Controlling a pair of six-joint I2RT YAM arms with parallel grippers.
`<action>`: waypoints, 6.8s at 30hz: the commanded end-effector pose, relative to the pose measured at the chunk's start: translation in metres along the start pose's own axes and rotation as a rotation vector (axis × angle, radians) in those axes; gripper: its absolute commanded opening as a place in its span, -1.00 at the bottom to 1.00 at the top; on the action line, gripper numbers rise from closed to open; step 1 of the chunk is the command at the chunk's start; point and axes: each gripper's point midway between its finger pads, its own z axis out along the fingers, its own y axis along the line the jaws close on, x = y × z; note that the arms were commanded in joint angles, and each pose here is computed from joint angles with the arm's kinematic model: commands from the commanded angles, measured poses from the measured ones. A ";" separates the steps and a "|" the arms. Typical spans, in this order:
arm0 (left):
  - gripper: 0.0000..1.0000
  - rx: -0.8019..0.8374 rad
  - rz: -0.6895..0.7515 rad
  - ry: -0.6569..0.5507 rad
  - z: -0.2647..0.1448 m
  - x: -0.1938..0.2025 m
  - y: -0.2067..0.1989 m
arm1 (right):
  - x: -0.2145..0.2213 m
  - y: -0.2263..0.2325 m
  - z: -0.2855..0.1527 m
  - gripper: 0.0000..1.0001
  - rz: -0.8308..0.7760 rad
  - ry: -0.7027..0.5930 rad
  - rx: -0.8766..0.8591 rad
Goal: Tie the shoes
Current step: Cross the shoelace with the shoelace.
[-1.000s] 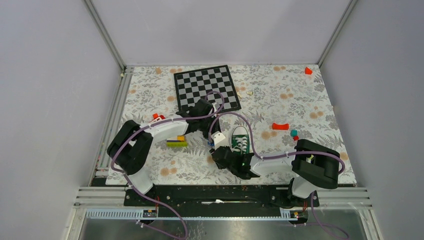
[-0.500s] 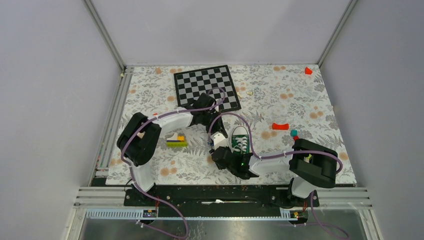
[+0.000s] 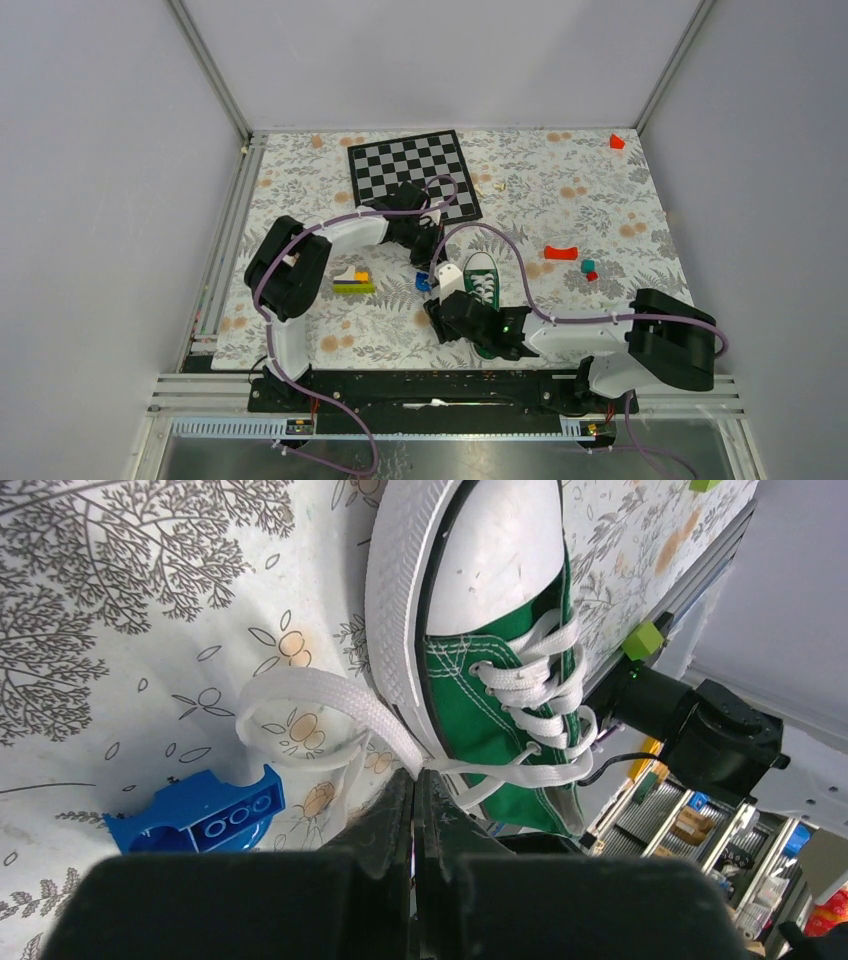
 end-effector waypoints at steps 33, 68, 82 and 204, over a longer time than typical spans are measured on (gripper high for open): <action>-1.00 0.045 0.041 -0.002 -0.007 -0.012 -0.016 | -0.036 -0.001 -0.032 -1.00 -0.047 -0.028 -0.008; -1.00 0.100 0.051 -0.052 -0.018 0.022 -0.061 | -0.018 -0.066 -0.077 -1.00 0.119 0.014 0.009; -1.00 0.100 0.079 -0.049 -0.022 0.020 -0.066 | -0.003 -0.071 -0.093 -1.00 0.154 0.031 0.009; -1.00 0.043 0.104 0.023 -0.014 0.058 -0.050 | -0.047 -0.066 -0.083 -1.00 0.156 -0.091 0.150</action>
